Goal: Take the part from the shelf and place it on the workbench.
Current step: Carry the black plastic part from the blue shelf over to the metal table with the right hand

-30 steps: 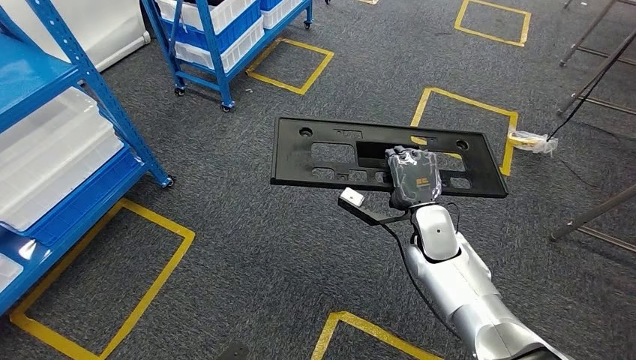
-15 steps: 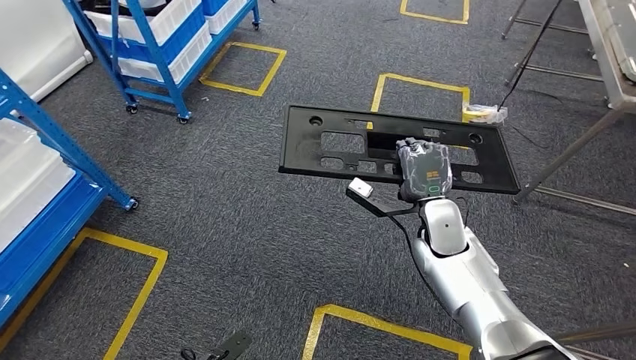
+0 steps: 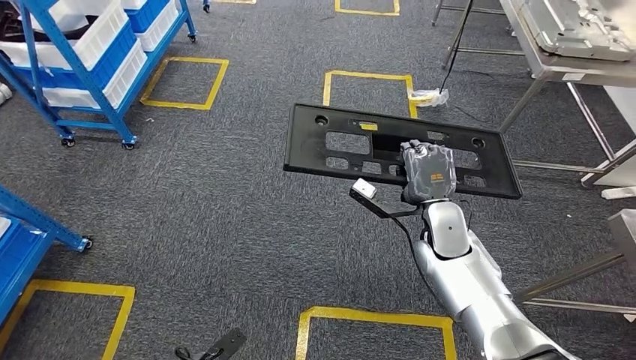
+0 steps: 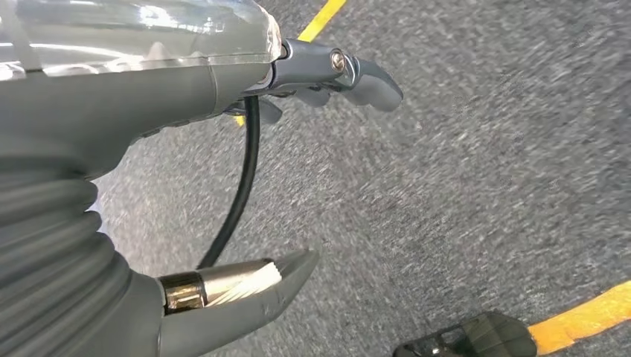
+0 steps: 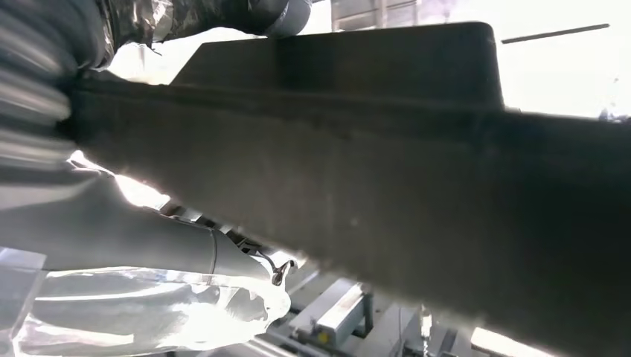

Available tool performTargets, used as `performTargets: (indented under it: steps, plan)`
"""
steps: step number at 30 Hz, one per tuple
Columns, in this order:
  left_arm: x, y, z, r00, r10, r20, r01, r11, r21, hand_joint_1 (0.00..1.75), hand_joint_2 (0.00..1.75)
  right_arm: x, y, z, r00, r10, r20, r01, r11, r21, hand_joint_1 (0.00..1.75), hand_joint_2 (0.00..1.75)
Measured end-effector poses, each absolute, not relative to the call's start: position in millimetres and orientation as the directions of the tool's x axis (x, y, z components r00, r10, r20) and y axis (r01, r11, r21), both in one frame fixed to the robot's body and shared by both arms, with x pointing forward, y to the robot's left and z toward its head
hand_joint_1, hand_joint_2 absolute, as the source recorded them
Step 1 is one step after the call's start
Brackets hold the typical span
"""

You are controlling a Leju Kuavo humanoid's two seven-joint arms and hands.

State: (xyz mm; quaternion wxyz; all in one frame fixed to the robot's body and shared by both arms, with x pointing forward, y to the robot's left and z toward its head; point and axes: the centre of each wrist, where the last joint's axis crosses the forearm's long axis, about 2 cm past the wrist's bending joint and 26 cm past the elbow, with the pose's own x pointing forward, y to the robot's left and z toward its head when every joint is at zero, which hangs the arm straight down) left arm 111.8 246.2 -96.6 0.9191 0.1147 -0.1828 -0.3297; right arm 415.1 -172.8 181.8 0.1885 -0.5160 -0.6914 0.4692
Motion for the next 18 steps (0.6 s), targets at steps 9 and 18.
performTargets:
  steps: [9, 18]
  plan:
    - [114, 247, -96, 0.708, -0.655, 0.265, 0.568, 0.751, 0.338, 0.00, 1.75, 419, -183, 183, -0.379, 0.891, -0.251, 0.547, -0.003, -0.837, 1.75, 1.75]
    - [114, 245, -96, 0.726, -0.639, 0.256, 0.551, 0.762, 0.341, 0.00, 1.75, 418, -201, 179, -0.340, 0.906, -0.253, 0.548, -0.027, -0.836, 1.75, 1.75]
